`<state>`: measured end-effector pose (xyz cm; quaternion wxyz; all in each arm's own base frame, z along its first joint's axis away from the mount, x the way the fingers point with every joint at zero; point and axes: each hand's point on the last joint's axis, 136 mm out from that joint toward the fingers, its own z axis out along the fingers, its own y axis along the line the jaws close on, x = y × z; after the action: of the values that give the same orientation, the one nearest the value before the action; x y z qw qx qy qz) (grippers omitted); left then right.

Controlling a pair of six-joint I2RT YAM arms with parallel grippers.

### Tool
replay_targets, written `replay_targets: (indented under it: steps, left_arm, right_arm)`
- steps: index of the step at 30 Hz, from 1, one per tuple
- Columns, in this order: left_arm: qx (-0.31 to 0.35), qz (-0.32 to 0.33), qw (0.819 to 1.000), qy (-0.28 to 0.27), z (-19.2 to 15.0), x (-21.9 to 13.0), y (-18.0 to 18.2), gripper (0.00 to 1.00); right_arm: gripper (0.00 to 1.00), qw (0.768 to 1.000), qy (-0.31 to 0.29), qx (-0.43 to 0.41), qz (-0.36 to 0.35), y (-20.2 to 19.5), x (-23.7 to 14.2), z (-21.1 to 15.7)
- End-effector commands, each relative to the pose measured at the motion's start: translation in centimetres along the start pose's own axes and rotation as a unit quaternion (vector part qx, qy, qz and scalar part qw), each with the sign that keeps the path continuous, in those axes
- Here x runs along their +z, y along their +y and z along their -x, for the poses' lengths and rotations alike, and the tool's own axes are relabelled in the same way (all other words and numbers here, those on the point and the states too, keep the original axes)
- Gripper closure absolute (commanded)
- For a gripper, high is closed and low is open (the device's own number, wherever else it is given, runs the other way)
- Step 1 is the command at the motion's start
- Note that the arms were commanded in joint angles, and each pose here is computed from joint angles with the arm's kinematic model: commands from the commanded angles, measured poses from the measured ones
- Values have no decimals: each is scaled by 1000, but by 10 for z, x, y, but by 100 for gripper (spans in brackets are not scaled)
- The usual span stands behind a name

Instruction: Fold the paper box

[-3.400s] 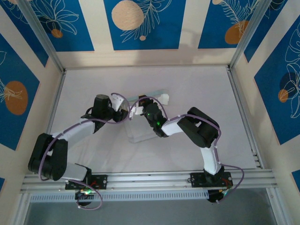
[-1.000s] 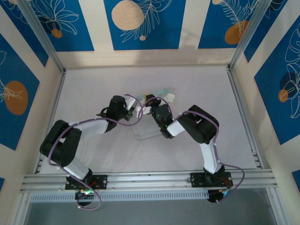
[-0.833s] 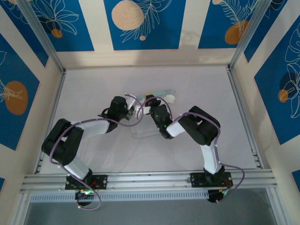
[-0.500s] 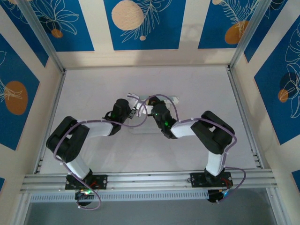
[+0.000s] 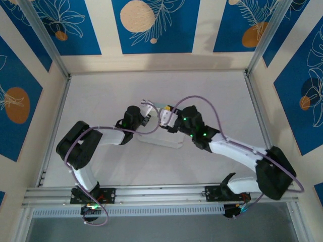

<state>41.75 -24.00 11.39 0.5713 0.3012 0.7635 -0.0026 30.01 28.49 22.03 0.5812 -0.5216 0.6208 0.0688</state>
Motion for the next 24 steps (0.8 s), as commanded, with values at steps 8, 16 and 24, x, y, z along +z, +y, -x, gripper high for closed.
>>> replay_targets:
  steps: [8, 16, 24]
  left_arm:
    - [62, -82, 995, 17, -10, 4, -28, 100]
    - [65, -134, 988, 29, -8, 9, -35, 100]
    - [46, -82, 994, 52, -6, 25, -17, 100]
  right_arm:
    - [52, 897, -21, 440, -31, -95, -59, 13]
    - [54, 746, 162, 643, -67, -130, -24, -99]
    - [48, 652, 259, 711, 33, -86, 36, -148]
